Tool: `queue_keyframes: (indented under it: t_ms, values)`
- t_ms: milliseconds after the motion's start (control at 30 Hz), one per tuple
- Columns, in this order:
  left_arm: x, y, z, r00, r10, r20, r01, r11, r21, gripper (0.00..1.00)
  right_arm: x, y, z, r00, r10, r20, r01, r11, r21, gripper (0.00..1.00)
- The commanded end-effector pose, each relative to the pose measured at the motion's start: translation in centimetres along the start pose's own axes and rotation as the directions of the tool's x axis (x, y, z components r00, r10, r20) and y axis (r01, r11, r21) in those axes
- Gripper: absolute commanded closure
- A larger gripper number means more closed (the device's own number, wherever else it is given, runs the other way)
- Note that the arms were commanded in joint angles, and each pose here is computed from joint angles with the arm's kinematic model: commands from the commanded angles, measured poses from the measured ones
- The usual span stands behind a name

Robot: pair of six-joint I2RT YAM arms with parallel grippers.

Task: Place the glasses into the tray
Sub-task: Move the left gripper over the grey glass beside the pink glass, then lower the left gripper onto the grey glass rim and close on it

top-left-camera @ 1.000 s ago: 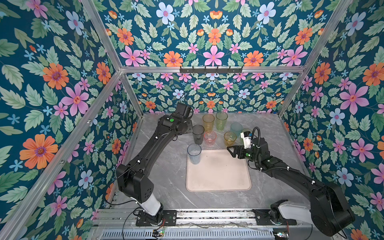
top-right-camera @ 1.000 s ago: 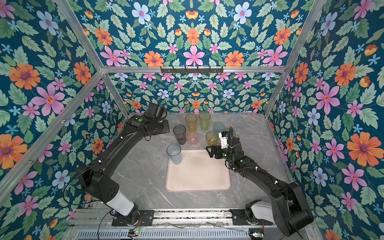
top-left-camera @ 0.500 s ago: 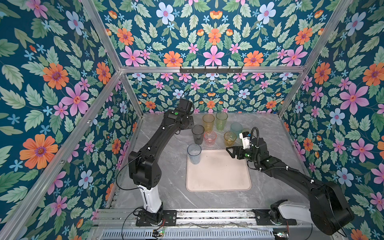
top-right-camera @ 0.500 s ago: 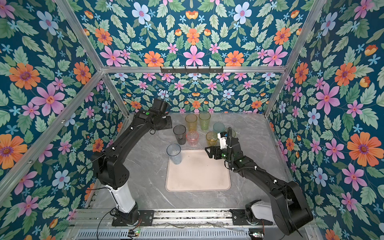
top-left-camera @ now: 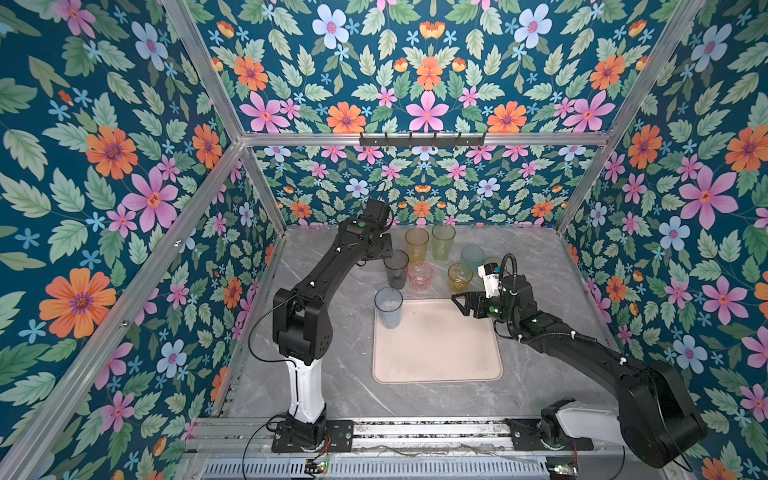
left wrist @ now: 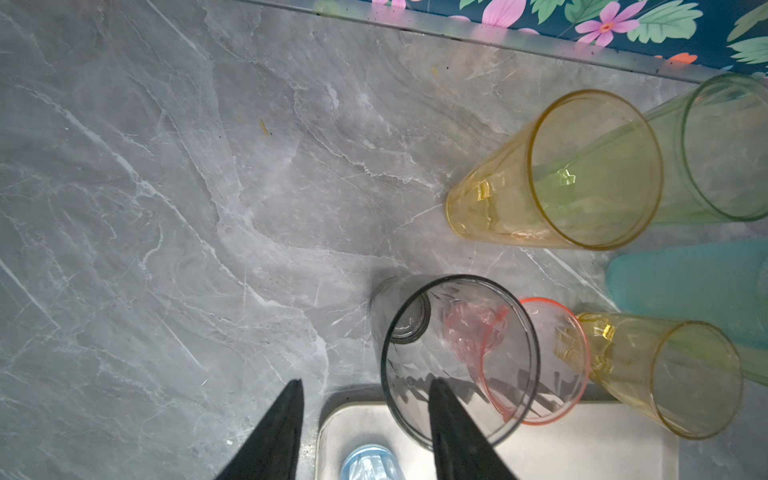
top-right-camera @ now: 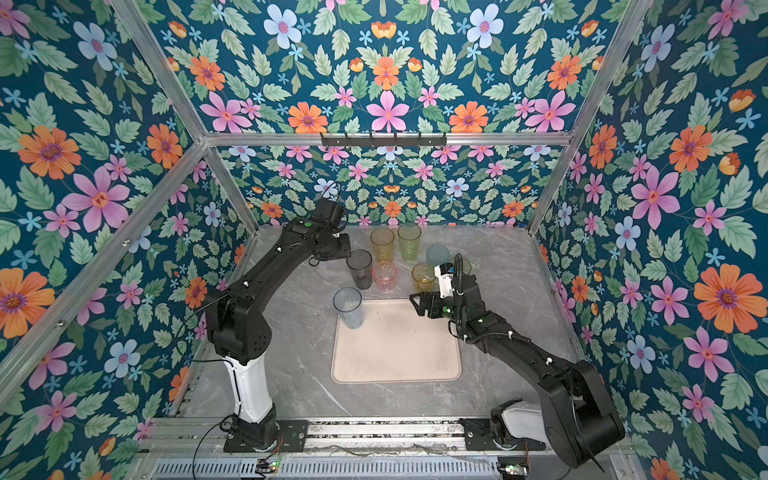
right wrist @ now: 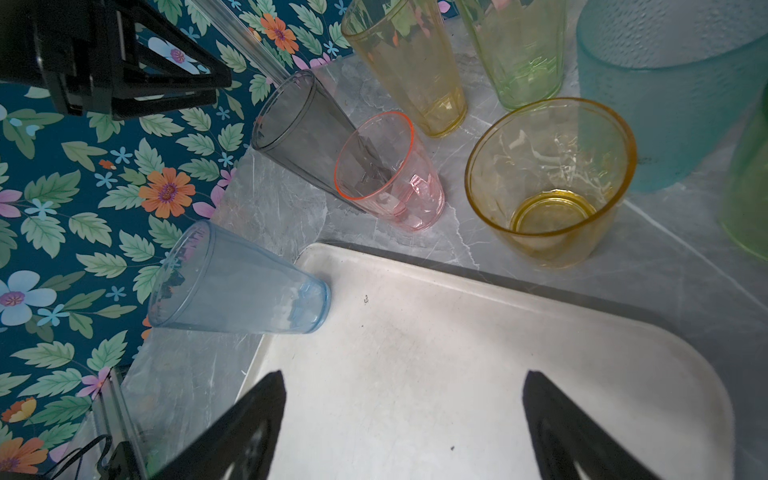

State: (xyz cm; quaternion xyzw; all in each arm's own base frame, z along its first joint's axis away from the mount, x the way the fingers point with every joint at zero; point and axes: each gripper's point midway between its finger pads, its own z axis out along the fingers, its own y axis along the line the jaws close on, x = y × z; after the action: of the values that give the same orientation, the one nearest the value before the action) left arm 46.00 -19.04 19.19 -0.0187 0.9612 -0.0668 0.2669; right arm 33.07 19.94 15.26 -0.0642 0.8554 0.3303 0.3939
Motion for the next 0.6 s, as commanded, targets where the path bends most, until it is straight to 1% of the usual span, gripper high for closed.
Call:
queue_keyframes:
  t_ms: [0, 300, 367, 500, 567]
  values:
    - [0.0, -0.4, 0.6, 1.000, 0.008, -0.009, -0.007, 1.000, 0.019, 0.48, -0.8, 0.1, 0.0, 0.999, -0.026, 0.023, 0.026, 1.000, 0.004, 0.09]
    - [1.2, -0.6, 2.6, 0.998, 0.007, -0.062, -0.006, 1.000, 0.026, 0.48, -0.8, 0.1, 0.0, 1.000, -0.025, 0.019, 0.025, 1.000, 0.008, 0.09]
    - [0.8, -1.0, 3.0, 0.999, 0.006, -0.046, -0.004, 0.999, 0.040, 0.49, -0.7, 0.1, 0.1, 1.000, -0.024, 0.016, 0.024, 1.000, 0.009, 0.09]
    - [1.1, -1.0, 3.5, 0.998, 0.007, -0.059, -0.005, 0.999, 0.036, 0.52, -0.6, 0.0, 0.2, 1.000, -0.023, 0.013, 0.023, 1.000, 0.011, 0.09]
    - [1.3, -1.1, 3.7, 0.998, 0.008, -0.067, -0.005, 0.999, 0.041, 0.55, -0.6, 0.0, 0.2, 1.000, -0.024, 0.011, 0.024, 1.000, 0.013, 0.09]
